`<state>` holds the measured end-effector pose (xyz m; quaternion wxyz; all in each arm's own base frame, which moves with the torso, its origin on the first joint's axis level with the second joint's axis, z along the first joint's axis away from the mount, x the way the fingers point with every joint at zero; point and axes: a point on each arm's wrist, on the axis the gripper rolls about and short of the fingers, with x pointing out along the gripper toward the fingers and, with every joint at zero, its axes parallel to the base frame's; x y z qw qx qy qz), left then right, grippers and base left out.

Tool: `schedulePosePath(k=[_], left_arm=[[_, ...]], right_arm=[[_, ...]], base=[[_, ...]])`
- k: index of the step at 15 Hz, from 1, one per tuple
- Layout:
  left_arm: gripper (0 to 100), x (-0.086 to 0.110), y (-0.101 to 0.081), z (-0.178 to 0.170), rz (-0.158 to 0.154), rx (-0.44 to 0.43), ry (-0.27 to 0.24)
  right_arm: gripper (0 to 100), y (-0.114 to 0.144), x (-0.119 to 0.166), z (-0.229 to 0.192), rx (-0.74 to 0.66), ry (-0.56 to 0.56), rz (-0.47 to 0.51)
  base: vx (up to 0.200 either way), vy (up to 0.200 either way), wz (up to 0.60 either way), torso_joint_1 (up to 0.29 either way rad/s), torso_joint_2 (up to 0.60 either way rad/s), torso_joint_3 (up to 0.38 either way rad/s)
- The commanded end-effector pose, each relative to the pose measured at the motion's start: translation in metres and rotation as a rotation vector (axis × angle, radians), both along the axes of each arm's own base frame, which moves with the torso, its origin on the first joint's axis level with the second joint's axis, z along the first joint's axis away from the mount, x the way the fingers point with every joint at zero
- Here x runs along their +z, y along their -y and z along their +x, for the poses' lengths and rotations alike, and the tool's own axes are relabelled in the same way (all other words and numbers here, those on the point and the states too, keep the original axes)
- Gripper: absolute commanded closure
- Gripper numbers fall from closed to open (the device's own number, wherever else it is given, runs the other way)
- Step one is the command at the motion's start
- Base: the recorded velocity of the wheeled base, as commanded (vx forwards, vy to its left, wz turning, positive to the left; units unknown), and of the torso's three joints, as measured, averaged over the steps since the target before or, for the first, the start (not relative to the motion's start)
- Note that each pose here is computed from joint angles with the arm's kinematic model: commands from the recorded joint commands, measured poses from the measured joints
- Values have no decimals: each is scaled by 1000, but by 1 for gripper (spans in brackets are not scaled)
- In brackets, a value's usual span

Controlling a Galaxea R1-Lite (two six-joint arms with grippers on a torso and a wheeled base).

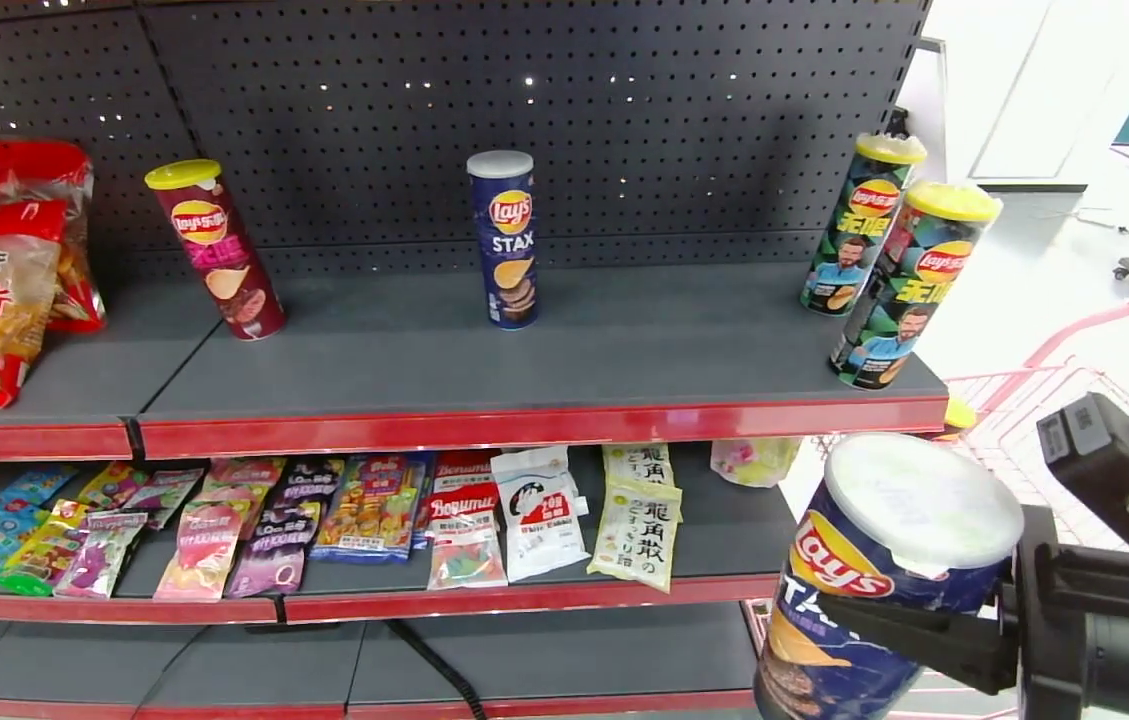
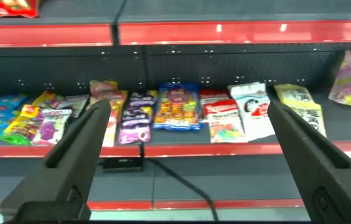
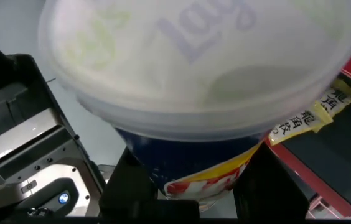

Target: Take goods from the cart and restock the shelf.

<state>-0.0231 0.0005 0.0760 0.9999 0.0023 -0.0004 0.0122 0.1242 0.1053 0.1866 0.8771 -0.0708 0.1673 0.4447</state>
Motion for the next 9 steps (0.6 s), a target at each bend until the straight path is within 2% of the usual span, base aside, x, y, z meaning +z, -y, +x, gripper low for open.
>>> schedulePosePath(k=[1, 5, 9], left_arm=[[0, 0, 0, 0, 0, 2, -1], [0, 0, 0, 0, 0, 3, -1], [0, 0, 0, 0, 1, 2, -1]], right_arm=[[100, 1, -2, -2, 5, -1, -7], [100, 3, -3, -8, 80, -2, 10], [100, 3, -6, -8, 94, 15, -11]], base=[[0, 0, 0, 0, 0, 0], [0, 0, 0, 0, 0, 0], [200, 0, 0, -10, 1, 4]])
